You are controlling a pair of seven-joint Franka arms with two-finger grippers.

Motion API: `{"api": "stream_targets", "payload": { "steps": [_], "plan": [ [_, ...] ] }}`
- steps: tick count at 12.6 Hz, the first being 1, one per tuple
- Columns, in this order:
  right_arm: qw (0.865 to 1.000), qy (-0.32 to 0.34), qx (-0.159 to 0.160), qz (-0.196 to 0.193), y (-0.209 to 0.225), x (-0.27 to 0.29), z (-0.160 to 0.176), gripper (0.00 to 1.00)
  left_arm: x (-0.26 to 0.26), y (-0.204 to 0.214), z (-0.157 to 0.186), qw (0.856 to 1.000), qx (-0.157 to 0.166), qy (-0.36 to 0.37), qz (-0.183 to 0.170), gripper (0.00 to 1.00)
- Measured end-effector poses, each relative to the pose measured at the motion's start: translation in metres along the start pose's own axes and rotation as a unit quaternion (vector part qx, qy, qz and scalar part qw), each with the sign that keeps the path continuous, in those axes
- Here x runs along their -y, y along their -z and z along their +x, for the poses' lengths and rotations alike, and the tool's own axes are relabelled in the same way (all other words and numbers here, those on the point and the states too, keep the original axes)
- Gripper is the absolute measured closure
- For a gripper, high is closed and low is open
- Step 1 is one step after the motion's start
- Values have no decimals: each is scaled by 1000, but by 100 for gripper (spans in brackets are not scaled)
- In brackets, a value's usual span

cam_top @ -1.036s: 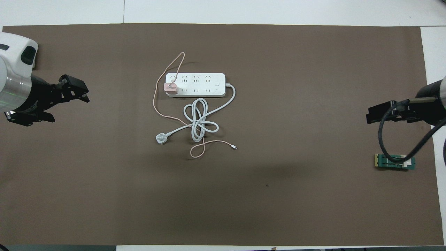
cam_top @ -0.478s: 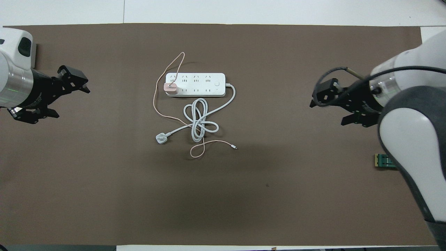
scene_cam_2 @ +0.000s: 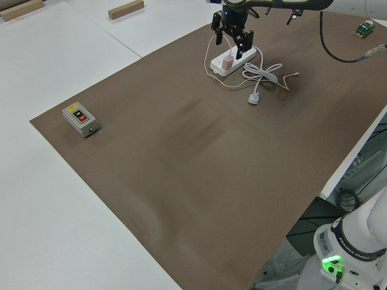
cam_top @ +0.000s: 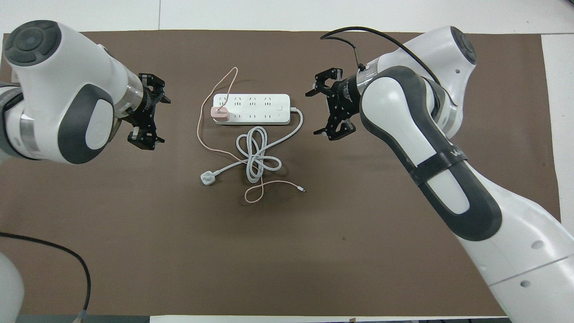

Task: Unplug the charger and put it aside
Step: 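Move the left gripper to the pink charger while the right gripper reaches the strip, then grasp the pink charger with the left gripper while the right gripper grips the strip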

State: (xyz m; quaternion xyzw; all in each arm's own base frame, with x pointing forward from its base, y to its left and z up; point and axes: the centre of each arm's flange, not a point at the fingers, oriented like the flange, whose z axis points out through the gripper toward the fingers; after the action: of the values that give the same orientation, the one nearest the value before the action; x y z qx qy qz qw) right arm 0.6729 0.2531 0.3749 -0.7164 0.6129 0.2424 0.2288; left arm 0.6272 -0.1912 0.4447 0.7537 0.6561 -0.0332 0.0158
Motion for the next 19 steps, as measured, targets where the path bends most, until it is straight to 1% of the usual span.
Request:
{"api": "stream_targets", "payload": {
  "steps": [1,3,5,7,9,12,15,17,18,19],
  "plan": [
    [1000,-11,4,5,-16,7,1,0,-13,-11,-12,1000,1,10,1,0],
    [999,-34,21,10,-41,20,2,0,-32,-32,-34,1000,2,26,4,0],
    [999,-35,27,6,-68,33,5,0,-38,-54,-50,999,-1,39,9,0],
    [999,-28,31,4,-93,46,10,0,-43,-70,-58,999,-3,48,1,0],
    [999,-18,34,5,-117,55,10,0,-47,-77,-59,999,0,52,-10,0],
    [999,-12,35,7,-135,60,15,0,-45,-94,-60,999,-2,48,-21,0],
    [999,-5,35,6,-140,60,13,0,-38,-114,-68,999,-3,40,-27,0],
    [999,0,35,4,-145,59,12,0,-34,-120,-74,999,-2,36,-28,0],
    [999,1,35,3,-150,57,11,0,-33,-118,-77,999,-2,34,-31,5],
    [999,0,37,-2,-152,56,12,0,-33,-117,-77,999,-3,34,-32,15]
  ]
}}
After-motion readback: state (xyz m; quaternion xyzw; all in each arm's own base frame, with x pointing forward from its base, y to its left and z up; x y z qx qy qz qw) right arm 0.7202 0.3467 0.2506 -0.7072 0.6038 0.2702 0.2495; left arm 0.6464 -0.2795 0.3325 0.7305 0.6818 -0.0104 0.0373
